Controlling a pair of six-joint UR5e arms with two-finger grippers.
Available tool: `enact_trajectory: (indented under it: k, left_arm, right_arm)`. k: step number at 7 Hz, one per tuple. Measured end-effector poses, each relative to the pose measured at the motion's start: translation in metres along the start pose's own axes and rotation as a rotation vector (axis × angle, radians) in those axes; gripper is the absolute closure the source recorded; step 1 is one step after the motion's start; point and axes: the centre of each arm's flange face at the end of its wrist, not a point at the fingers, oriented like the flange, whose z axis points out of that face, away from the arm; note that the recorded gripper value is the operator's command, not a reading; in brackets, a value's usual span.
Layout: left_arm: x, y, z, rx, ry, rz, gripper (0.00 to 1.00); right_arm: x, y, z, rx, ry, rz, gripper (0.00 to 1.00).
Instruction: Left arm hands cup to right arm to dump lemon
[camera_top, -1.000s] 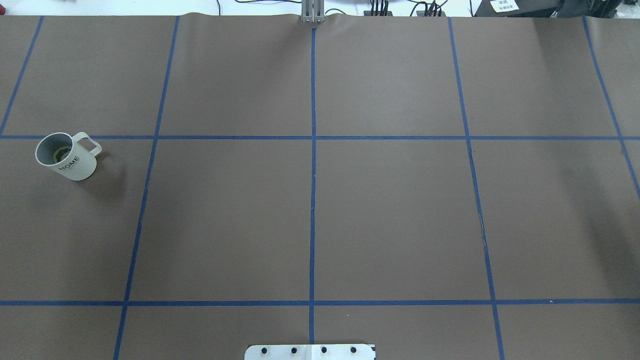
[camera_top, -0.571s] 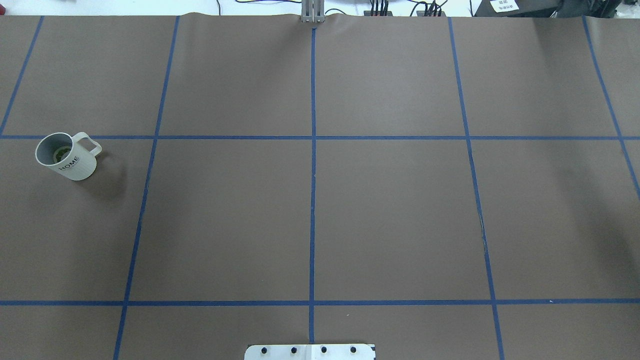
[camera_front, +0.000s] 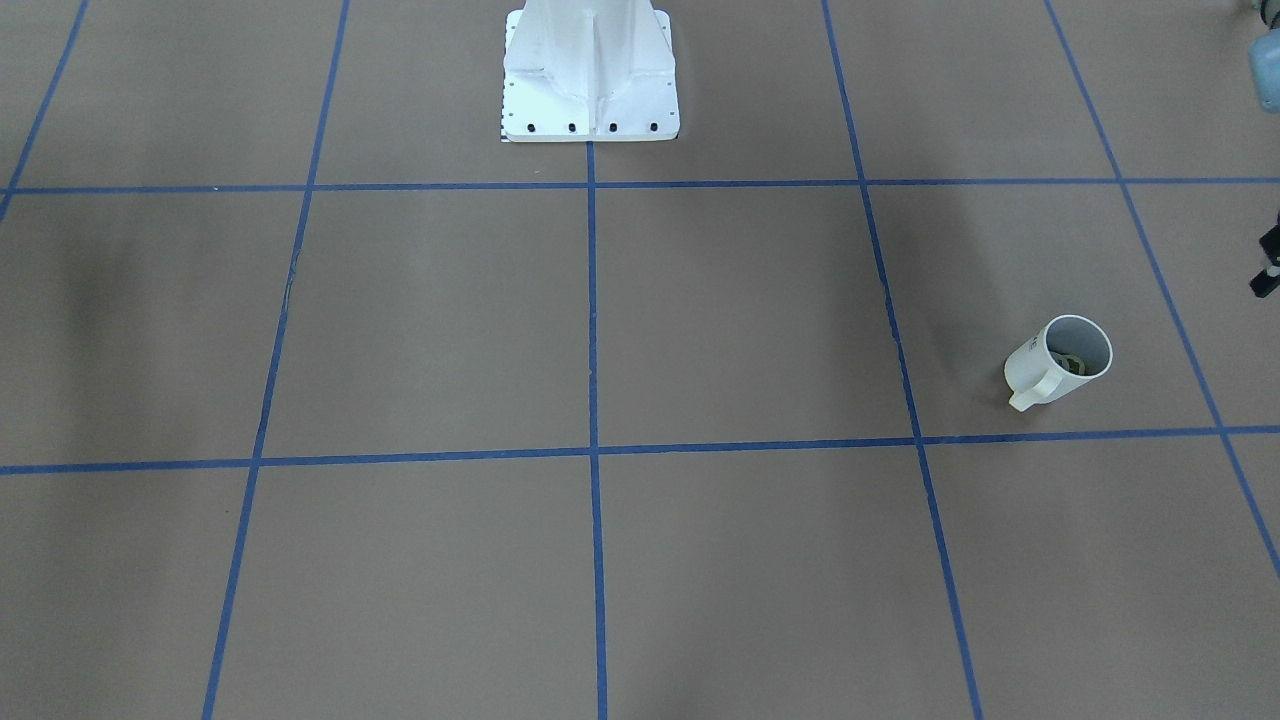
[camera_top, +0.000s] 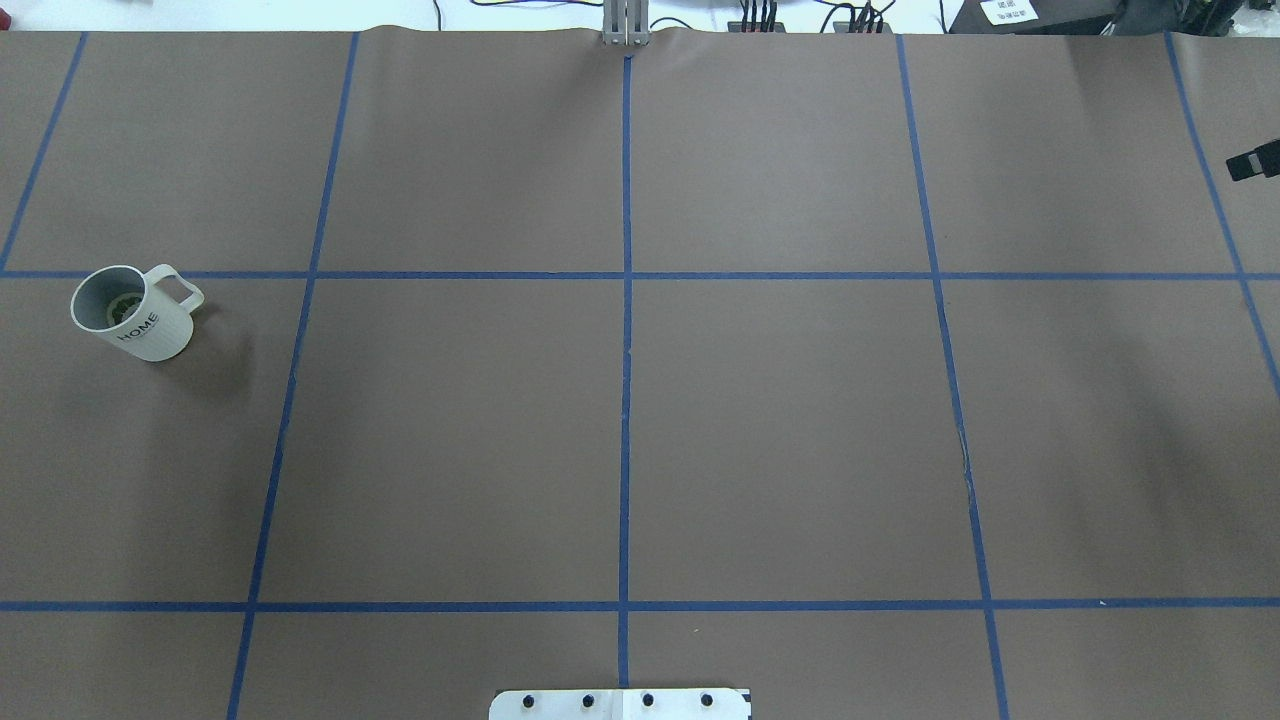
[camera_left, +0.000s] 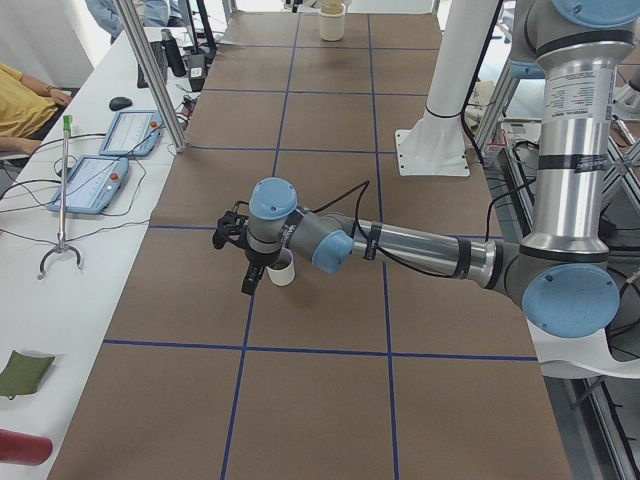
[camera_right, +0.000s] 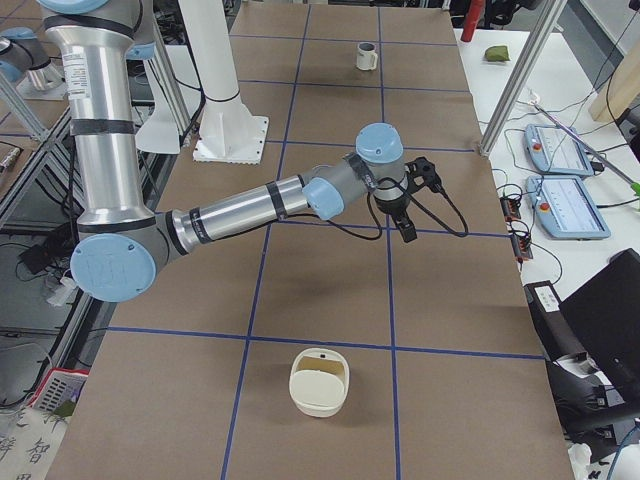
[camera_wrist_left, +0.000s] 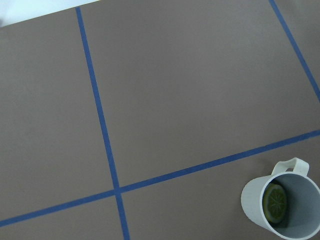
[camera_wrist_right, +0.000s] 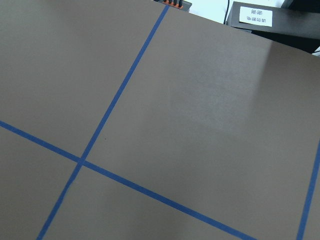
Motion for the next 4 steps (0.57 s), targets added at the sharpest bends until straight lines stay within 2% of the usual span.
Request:
enact_trajectory:
  k: [2,3,4]
  left_arm:
    - [0.034,0.013,0.058,0.019,0.034,-0.059,0.00]
    - [0.048,0.021,0.084,0.032,0.021,-0.078,0.00]
    - [0.060,0.026,0.099,0.035,0.010,-0.085,0.04]
  right_arm:
    - [-0.014,-0.001,0.005,-0.007,-0.009,0.013,0.01]
    - [-0.015,-0.001,0.006,-0.007,-0.010,0.014,0.01]
    - [-0.016,-0.001,0.006,-0.007,-0.010,0.014,0.01]
